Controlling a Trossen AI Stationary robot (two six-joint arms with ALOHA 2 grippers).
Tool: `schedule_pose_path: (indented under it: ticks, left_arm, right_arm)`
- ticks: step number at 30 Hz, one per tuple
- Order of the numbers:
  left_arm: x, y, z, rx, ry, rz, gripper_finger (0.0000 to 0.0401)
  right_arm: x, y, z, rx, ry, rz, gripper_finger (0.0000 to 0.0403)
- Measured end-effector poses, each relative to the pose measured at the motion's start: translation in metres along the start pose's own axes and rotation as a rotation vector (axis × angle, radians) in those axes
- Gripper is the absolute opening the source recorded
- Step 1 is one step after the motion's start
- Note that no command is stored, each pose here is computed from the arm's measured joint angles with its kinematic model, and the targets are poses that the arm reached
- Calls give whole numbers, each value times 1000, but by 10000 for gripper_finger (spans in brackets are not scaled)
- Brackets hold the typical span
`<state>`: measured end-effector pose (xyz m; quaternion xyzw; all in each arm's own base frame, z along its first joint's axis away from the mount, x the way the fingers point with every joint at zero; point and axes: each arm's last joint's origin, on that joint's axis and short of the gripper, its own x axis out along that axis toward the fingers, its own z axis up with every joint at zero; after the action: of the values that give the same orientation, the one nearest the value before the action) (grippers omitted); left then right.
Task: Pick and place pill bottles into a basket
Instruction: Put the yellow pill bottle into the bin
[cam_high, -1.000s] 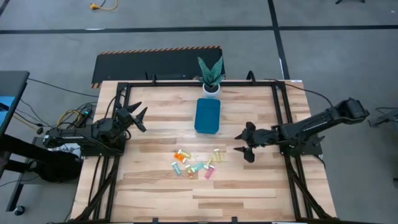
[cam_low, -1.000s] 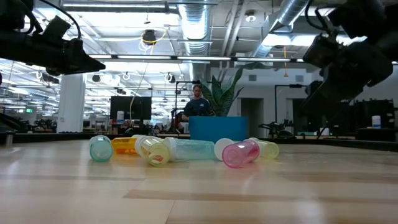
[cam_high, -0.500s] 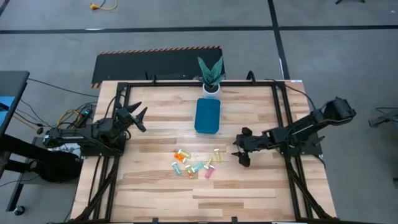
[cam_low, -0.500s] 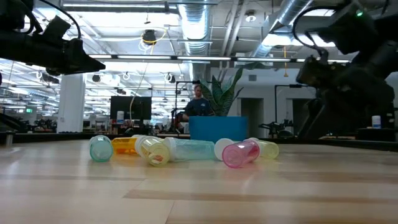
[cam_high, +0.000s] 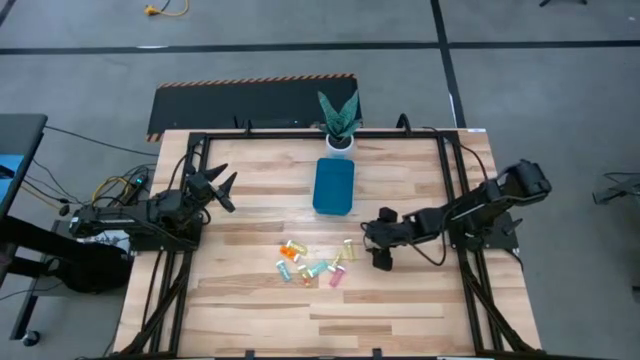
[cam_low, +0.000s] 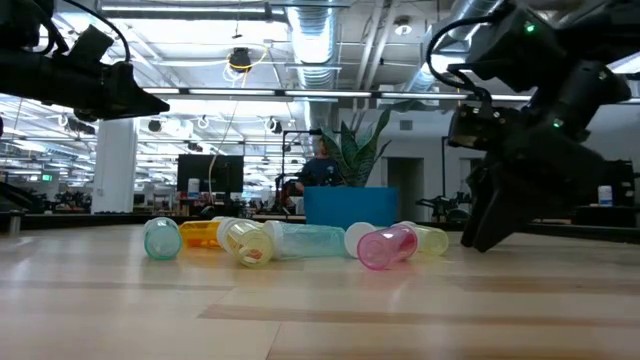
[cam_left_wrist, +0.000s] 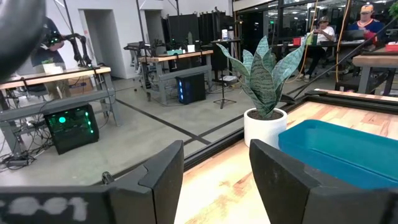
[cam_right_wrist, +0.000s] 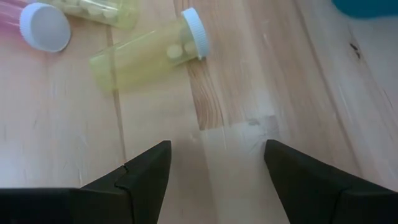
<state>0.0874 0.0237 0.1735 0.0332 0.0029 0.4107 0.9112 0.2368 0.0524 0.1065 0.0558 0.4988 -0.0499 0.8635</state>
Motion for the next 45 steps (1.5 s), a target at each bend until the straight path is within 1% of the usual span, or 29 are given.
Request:
schedule_pose_path:
  ticks: [5,10,14,19,26,29,45]
  left_arm:
    - [0,0,0,0,0,0,175]
    - [0,0,0,0,0,1,175]
    - [0,0,0,0,0,0,175]
    - [0,0,0,0,0,0,175]
    - [0,0,0,0,0,0,175]
    - [0,0,0,0,0,0,175]
    - [0,0,0,0,0,1,175]
  right_arm:
    - [-3,3,8,1,43,0,256]
    - [-6,5,17,6,47,23,256]
    - [-11,10,26,13,79,52,256]
    - [-19,12,36,-11,123,23,256]
    - [-26,15,46,-36,139,12,256]
    - [-27,15,47,-54,136,17,256]
    - [-27,16,49,-57,120,32,256]
